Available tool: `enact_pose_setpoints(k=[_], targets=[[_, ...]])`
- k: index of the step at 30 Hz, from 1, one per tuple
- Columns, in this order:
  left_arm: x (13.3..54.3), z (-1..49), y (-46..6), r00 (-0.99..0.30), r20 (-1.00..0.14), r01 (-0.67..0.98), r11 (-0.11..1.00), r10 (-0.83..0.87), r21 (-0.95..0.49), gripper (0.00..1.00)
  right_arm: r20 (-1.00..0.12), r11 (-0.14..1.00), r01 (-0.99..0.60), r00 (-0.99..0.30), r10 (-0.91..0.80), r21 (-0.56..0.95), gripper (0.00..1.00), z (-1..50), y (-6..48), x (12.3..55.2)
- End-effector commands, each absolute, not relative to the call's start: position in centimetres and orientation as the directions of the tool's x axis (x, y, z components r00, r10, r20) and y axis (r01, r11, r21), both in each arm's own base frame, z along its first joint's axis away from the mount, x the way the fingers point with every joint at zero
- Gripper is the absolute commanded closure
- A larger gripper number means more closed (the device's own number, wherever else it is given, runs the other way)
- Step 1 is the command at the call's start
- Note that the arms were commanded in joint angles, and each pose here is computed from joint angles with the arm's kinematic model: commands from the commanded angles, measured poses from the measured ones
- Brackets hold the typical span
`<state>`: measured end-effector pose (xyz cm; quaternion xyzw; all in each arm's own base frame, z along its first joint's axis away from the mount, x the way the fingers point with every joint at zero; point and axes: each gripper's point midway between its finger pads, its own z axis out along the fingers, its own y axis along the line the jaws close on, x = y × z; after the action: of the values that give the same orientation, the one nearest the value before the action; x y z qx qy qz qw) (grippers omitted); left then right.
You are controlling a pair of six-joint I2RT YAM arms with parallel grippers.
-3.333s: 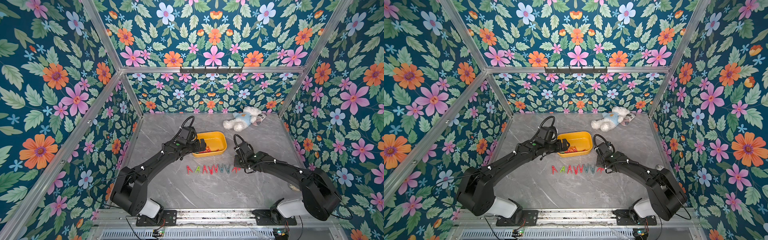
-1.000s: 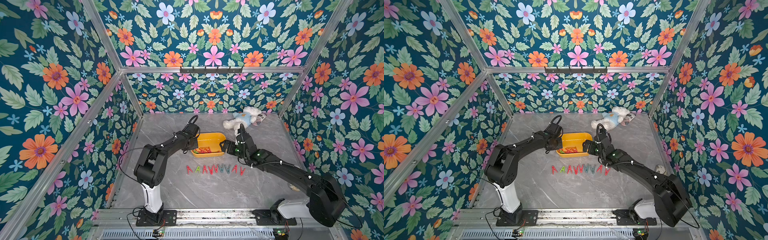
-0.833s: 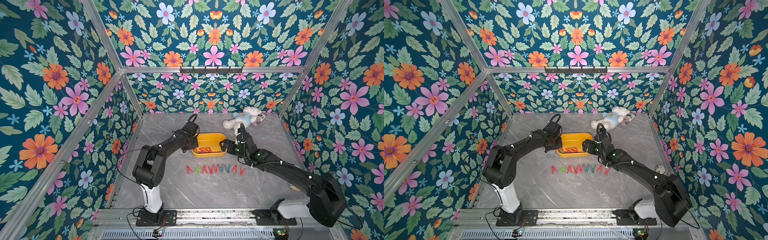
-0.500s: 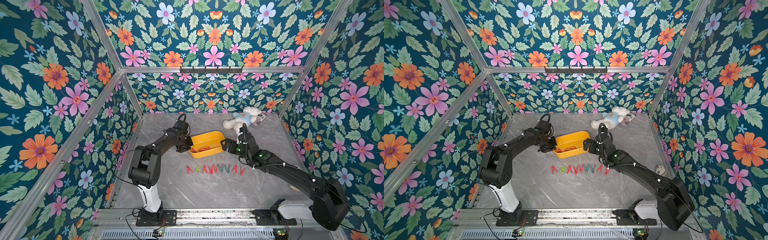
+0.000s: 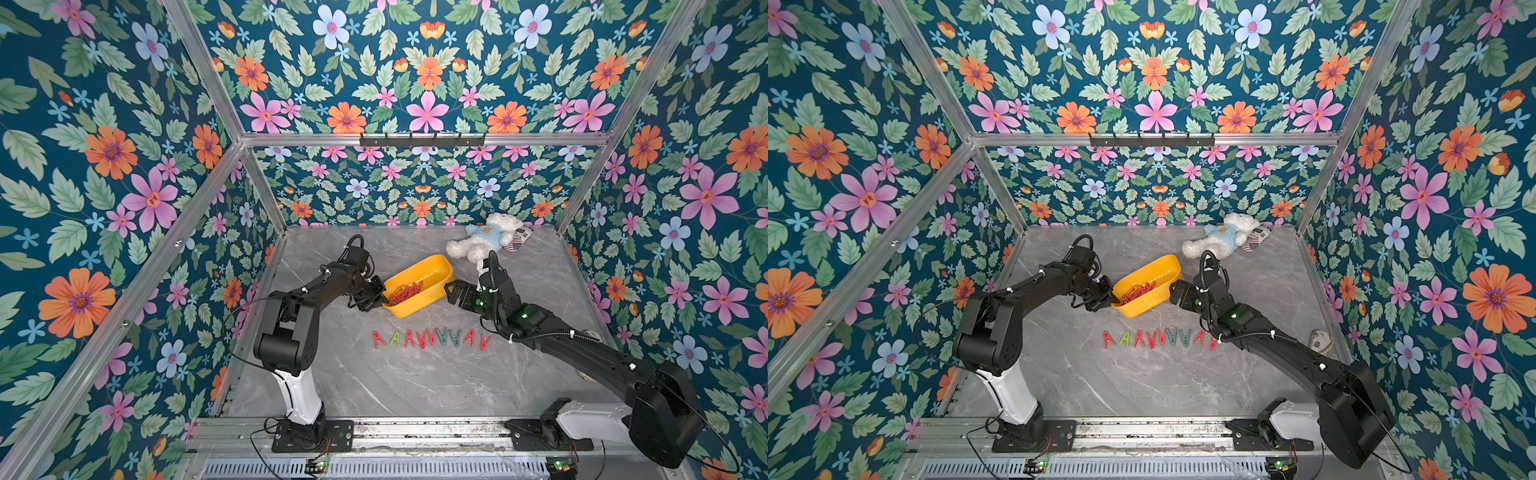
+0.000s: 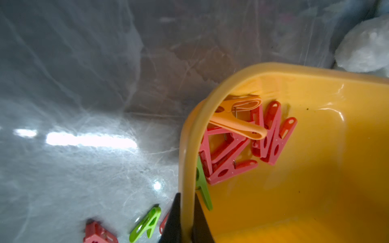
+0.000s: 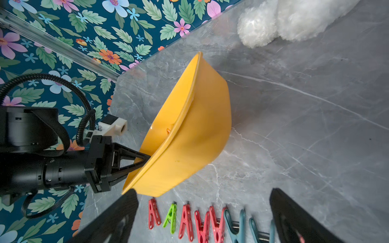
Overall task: Take the clothespins out of the storage box
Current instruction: Adjust the storage box at the center of the board.
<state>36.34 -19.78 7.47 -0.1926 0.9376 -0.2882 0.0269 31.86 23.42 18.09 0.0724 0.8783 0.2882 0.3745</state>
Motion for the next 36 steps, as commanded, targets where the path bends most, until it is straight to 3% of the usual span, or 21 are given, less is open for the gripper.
enact_pose_setpoints(k=[1,5,9,20,28,33,36], targets=[[37.1,7.1,-18.1,-0.935,-0.038,-0.298,0.835,-0.354,-0.462,1.00,-0.618,0.809,-0.090,-0.696,0.367,0.581,0.01,18.7,23.7,32.1],[38.8,6.5,-16.1,-0.937,-0.182,-0.228,0.918,-0.297,-0.324,1.00,-0.612,0.810,-0.090,-0.703,0.361,0.580,0.01,18.2,24.1,32.1],[39.8,6.1,-16.5,-0.940,-0.253,-0.149,0.945,-0.227,-0.291,1.00,-0.609,0.814,-0.094,-0.714,0.347,0.574,0.01,17.6,24.7,31.8],[40.7,5.8,-17.7,-0.933,-0.353,-0.024,0.988,-0.077,-0.154,0.96,-0.615,0.823,-0.106,-0.719,0.324,0.558,0.01,17.4,25.4,32.0],[40.7,6.8,-17.9,-0.924,-0.377,0.000,0.989,-0.056,-0.149,0.67,-0.615,0.823,-0.115,-0.723,0.315,0.557,0.01,17.4,25.9,32.2],[41.1,9.5,-17.6,-0.900,-0.433,0.009,0.989,-0.057,-0.149,0.43,-0.619,0.820,-0.125,-0.722,0.311,0.558,0.01,17.7,26.3,32.2],[41.3,11.1,-18.4,-0.886,-0.460,0.025,0.983,-0.063,-0.181,0.41,-0.619,0.818,-0.129,-0.722,0.310,0.560,0.01,17.6,26.5,32.3]])
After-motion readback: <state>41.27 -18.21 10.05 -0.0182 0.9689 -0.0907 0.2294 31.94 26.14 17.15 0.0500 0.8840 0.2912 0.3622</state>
